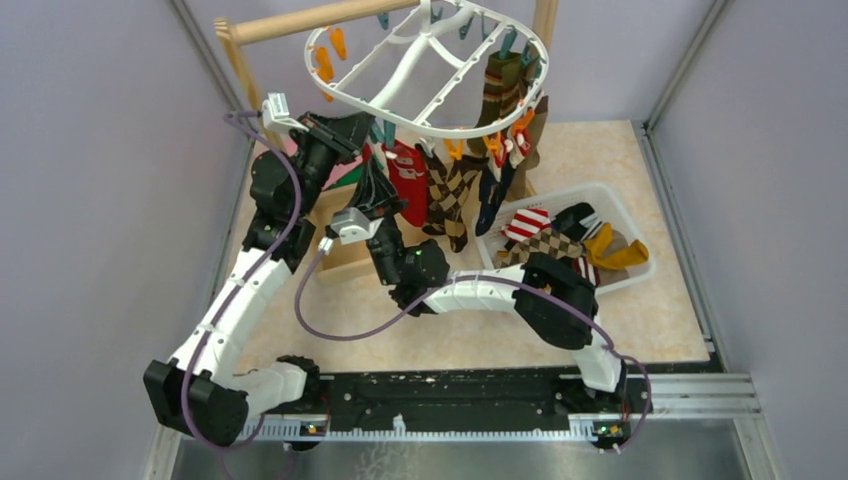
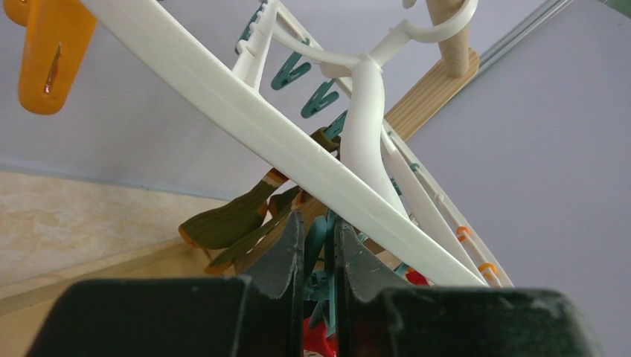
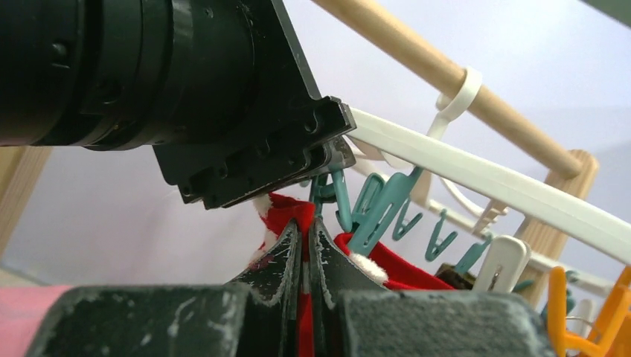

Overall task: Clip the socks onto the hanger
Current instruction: Clamp the sock onto the hanger.

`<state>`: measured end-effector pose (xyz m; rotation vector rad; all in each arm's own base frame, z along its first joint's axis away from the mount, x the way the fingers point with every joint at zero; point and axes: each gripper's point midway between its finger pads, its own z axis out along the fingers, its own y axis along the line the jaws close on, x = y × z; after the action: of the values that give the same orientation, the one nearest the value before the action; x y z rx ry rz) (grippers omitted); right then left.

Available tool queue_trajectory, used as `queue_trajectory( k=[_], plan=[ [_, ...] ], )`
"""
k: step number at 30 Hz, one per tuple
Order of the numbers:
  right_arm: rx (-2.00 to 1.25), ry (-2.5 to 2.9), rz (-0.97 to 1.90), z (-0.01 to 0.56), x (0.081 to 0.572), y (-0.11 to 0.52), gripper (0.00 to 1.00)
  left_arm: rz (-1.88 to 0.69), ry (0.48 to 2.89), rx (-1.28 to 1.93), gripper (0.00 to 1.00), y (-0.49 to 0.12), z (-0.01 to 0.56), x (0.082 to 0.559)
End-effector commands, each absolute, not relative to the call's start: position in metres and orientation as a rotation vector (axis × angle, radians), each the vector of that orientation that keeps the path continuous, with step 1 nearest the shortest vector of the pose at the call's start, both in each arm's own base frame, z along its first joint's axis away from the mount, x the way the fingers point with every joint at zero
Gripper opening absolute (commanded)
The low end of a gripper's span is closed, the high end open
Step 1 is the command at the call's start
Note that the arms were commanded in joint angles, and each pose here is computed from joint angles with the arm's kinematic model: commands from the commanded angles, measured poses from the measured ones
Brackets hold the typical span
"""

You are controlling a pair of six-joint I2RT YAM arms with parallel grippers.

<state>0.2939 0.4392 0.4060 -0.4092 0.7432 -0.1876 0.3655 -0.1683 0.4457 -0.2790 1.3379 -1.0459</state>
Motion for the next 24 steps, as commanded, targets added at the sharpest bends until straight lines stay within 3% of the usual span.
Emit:
queue_trajectory(
  k=[1,24],
  plan=[
    [-0.196,0.708,-0.222,0.435,0.289,0.406,0.0,-1.061,1.342,-0.395,0.02,-0.158,0.454,0.369],
    [-0.165,0.809,-0.371,0.418,0.319,0.389,0.0,-1.069,1.4,-0.48,0.01,-0.158,0.444,0.379]
  ],
)
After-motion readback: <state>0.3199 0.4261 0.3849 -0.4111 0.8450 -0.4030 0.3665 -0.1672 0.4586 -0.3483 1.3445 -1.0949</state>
